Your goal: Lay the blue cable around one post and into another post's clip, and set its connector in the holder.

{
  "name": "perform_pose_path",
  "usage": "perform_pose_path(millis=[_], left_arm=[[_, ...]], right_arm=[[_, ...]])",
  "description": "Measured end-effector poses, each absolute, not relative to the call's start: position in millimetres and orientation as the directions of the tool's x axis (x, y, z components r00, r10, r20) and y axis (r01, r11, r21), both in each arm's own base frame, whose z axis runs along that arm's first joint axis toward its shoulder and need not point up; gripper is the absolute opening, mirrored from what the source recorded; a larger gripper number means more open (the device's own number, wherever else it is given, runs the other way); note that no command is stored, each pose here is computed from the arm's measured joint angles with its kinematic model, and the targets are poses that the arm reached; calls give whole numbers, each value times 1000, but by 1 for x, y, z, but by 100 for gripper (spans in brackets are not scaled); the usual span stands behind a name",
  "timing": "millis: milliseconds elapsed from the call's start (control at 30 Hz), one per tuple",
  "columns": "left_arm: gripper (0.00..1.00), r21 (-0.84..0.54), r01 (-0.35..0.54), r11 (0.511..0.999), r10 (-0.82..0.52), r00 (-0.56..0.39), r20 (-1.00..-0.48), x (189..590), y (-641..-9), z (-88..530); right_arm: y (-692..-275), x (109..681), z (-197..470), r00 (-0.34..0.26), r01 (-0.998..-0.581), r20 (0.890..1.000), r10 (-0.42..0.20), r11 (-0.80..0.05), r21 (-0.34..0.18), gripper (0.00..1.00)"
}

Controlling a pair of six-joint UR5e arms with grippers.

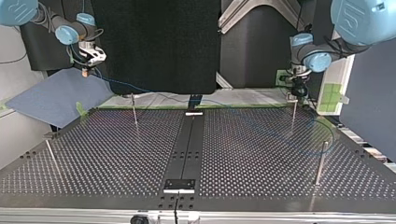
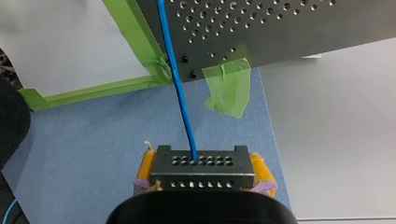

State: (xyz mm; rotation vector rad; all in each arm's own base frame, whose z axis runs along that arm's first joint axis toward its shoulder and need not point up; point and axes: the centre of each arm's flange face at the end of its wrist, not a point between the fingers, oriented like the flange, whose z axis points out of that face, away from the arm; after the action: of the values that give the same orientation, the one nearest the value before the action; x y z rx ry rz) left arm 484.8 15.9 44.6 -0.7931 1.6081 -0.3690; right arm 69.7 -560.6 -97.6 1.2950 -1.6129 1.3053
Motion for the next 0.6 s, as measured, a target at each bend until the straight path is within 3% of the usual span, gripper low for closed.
perform_pose_path(millis=[600], left_arm=[[100,-760,-231,608,-734,200,-648,494,34,56]], right_arm=[[-560,75,-98,-267,-960,922,-279,-9,-281,0]])
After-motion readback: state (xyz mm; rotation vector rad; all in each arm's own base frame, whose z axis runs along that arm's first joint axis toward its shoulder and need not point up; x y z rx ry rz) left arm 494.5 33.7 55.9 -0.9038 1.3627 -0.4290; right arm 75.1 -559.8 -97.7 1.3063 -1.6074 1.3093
